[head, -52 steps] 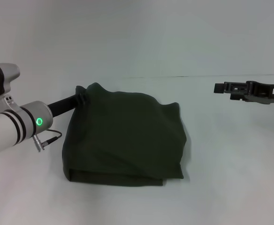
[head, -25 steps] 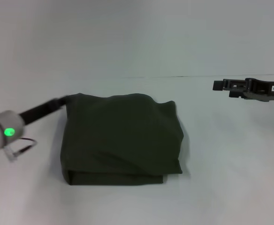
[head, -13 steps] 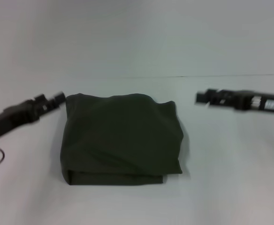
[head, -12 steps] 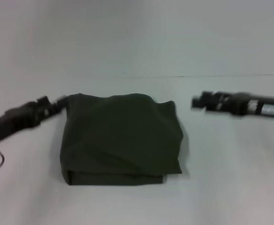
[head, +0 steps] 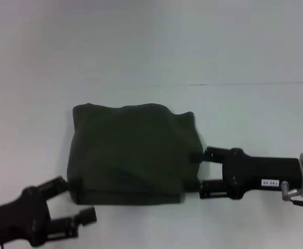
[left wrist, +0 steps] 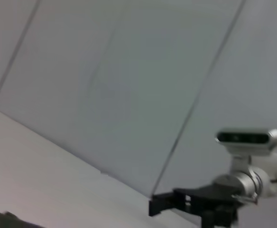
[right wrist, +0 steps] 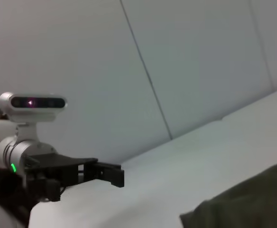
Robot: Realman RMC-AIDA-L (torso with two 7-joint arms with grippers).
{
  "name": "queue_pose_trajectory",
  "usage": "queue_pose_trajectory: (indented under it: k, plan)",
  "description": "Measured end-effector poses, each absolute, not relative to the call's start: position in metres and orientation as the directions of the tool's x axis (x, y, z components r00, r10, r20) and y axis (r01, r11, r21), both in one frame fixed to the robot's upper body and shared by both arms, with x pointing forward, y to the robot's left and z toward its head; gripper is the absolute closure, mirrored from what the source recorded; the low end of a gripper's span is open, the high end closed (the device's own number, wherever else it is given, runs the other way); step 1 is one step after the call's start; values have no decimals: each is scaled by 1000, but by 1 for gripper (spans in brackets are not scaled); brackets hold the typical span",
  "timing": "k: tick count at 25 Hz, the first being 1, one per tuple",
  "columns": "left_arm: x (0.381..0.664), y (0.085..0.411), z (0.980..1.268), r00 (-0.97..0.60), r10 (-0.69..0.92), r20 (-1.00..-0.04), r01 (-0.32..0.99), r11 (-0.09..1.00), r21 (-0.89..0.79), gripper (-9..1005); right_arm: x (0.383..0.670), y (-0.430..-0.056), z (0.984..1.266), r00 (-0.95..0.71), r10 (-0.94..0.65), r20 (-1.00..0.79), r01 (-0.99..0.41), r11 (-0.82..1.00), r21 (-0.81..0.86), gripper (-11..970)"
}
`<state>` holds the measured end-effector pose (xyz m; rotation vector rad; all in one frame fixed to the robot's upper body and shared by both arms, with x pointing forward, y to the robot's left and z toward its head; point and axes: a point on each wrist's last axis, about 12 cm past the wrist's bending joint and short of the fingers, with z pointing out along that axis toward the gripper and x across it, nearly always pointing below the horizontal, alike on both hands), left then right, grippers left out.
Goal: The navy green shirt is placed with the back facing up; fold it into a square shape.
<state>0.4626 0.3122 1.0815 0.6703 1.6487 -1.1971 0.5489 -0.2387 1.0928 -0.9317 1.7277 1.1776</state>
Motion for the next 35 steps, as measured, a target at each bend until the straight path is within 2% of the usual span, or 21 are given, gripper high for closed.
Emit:
queue_pose_trajectory:
  k: [6, 35]
  plan:
    - [459, 304, 1076, -421, -50, -906, 849, 330, -412, 46, 548, -234, 1090, -412, -182, -893, -896, 261, 361, 44]
    - [459, 302, 1074, -457, -75, -886, 838, 299, -457, 46, 549, -234, 1092, -444, -179, -878, -881, 268, 390, 44]
